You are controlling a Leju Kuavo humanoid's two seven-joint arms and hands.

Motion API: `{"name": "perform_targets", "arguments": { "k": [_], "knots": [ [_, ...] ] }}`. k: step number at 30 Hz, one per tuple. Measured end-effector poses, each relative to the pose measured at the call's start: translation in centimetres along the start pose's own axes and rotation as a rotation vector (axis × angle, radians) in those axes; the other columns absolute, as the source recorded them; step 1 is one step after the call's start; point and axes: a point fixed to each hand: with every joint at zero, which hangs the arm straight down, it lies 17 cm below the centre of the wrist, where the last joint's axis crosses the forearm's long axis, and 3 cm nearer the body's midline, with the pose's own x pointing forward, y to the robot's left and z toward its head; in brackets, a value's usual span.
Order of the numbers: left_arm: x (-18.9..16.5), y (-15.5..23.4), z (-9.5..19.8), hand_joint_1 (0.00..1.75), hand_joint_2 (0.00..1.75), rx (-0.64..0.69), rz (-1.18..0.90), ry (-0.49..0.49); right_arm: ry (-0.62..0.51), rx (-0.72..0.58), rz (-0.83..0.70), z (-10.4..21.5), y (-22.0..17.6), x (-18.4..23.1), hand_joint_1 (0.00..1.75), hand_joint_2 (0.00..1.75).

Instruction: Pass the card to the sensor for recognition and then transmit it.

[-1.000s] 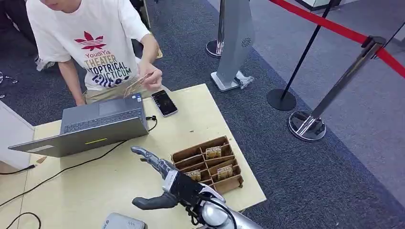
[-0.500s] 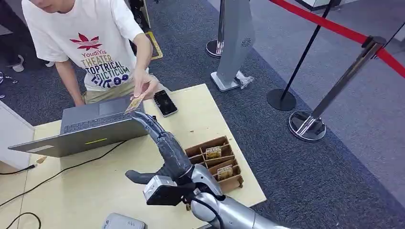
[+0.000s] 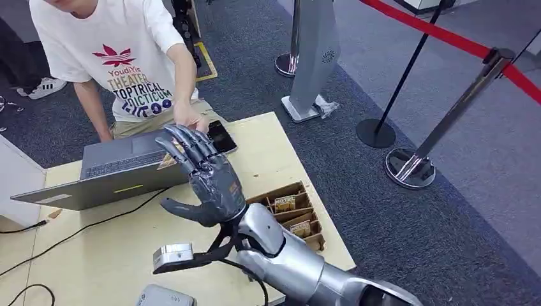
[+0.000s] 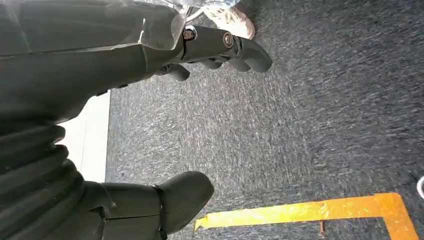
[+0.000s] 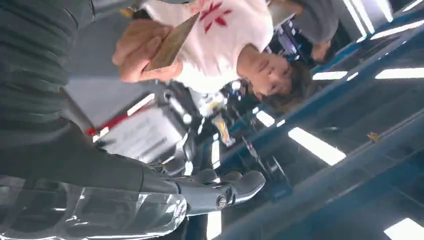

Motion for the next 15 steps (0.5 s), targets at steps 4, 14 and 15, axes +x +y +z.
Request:
{"name": "perform_targets", "arguments": {
  "k": [4,14,15],
  "knots": [
    [0.2,-0.1,0.0,0.00,1.75,-0.001,-0.003,-0.003,-0.034,0.028,0.076,-0.3,1.3,-0.1,0.00,1.75],
    [-0.1,-0.1,0.0,0.00,1.75,-0.002,0.015,0.002,-0.039,0.056,0.085,-0.8,2.7,-0.5,0.42,1.75],
    [-0.1,-0.1,0.0,0.00,1.75,-0.002,0.016,0.002,-0.037,0.056,0.080,-0.8,2.8,-0.5,0.96,1.75]
  ]
}}
